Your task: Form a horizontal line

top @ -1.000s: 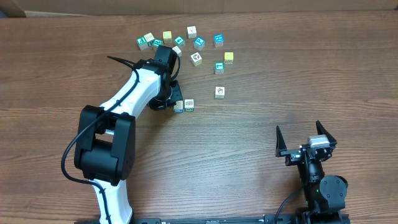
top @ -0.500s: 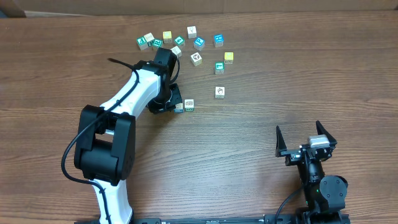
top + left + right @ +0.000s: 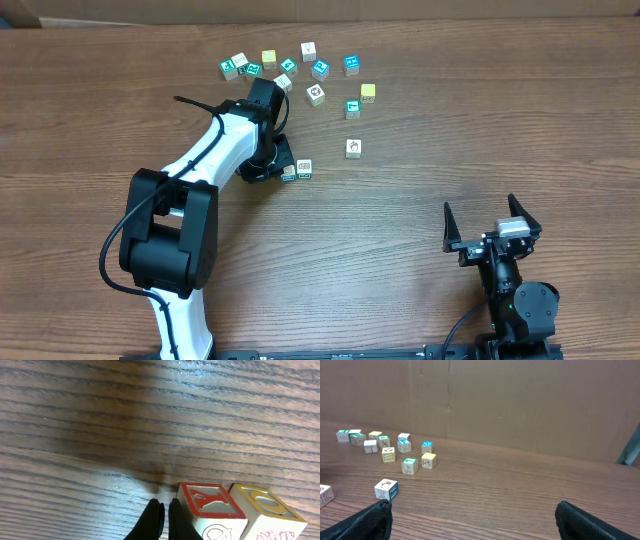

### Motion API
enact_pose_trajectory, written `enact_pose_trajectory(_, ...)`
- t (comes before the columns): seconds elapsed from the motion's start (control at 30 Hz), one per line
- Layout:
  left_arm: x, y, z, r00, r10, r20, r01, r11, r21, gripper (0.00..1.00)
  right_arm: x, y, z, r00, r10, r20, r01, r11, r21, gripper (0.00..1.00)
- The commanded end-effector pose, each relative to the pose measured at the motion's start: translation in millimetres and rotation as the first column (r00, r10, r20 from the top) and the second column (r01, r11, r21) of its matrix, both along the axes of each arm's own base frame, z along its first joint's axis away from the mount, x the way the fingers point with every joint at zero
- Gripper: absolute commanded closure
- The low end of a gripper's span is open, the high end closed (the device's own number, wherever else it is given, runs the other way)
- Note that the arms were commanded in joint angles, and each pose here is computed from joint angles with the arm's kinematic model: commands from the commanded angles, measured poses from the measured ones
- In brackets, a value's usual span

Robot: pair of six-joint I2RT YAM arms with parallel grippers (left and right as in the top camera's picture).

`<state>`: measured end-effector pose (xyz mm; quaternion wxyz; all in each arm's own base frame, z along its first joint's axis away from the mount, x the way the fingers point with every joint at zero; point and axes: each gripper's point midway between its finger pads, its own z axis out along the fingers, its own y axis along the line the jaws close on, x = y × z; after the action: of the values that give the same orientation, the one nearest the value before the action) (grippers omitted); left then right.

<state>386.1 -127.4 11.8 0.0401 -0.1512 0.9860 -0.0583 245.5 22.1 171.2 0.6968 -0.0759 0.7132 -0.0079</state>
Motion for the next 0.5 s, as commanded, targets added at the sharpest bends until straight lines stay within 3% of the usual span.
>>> enact_pose_trajectory(0.0, -2.5, -4.0, -3.5, 1.0, 0.005, -0.009, -0.005, 1.0, -0.008, 0.96, 0.1, -0.7, -1.8, 1.0, -0.001, 0.004, 0.001, 1.0, -0.003, 0.0)
enact_pose_trajectory(0.47, 5.8, -6.5, -2.3, 1.0, 0.004, 0.025, -0.004, 1.0, -0.018, 0.96, 0.1, -0.7, -1.8, 1.0, -0.001, 0.004, 0.001, 1.0, -0.003, 0.0)
